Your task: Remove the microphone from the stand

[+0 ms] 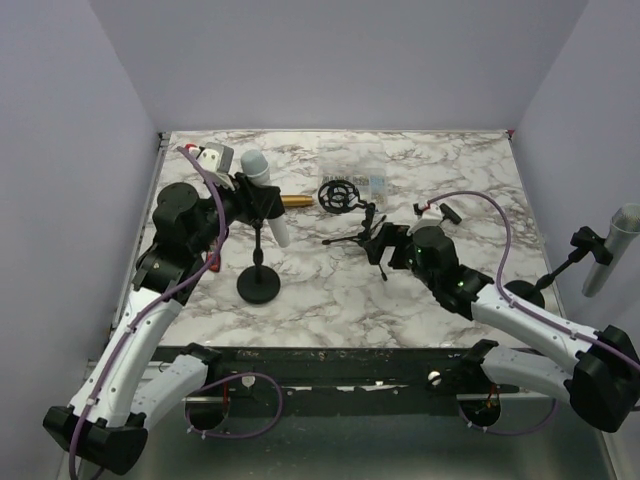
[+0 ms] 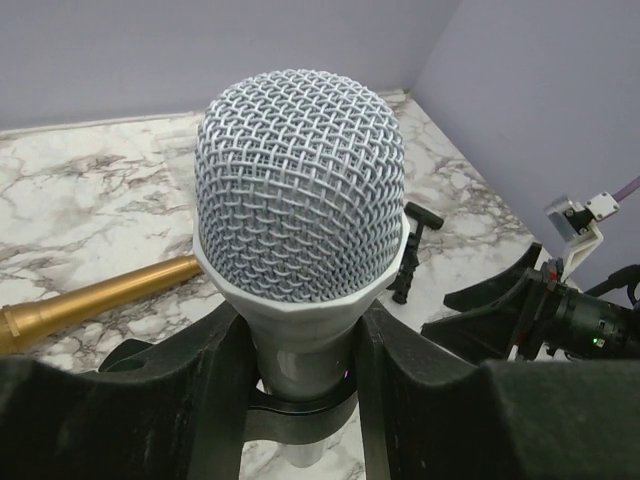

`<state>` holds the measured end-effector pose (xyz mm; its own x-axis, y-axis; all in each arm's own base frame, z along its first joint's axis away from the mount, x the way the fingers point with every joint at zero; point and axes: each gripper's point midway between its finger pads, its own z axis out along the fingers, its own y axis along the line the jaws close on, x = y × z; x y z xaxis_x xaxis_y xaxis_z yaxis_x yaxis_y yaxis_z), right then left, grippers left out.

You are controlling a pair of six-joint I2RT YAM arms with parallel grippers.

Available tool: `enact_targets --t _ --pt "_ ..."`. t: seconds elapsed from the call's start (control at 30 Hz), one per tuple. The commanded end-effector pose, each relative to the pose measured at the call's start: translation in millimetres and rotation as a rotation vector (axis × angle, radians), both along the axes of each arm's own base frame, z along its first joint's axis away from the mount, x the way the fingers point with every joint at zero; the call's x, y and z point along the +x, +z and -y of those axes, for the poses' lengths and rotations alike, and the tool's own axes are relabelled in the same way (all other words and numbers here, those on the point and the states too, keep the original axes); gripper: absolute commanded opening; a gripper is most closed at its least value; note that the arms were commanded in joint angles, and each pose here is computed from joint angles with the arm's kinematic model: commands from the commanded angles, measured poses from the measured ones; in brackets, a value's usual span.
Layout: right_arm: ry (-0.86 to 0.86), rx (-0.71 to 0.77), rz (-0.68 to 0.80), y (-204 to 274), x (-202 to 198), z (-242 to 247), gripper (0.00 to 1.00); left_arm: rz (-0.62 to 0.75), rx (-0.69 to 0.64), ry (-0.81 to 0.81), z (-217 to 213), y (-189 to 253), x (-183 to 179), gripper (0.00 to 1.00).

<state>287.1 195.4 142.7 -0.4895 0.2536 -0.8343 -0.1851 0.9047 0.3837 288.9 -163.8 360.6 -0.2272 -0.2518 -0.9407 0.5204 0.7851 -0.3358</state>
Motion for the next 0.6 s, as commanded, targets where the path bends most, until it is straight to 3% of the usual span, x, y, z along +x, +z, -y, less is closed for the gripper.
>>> enact_targets --t 0.0,0.23,0.5,0.53,0.57 --pt "0.084 -0.006 -0.01 18.6 -15.8 -17.3 1.0 0.143 -0.12 0.029 -1.9 42.3 -16.0 0.0" --pt "0.161 -0.006 0.022 38.4 -23.1 -37.5 1.0 0.204 -0.221 0.066 2.9 56.7 -16.4 0.0" --pt "0.318 -0.022 0.104 78.9 -40.8 -58.7 1.0 0.206 -0.237 0.131 29.5 34.9 -13.1 0.0" --pt "0.333 -0.021 0.112 82.2 -42.2 -60.2 1.0 0.2 -0.224 0.138 32.0 31.5 -13.7 0.01" --pt "0.343 -0.025 0.117 82.9 -42.9 -60.9 1.0 0.191 -0.213 0.139 35.4 28.7 -15.5 0.08"
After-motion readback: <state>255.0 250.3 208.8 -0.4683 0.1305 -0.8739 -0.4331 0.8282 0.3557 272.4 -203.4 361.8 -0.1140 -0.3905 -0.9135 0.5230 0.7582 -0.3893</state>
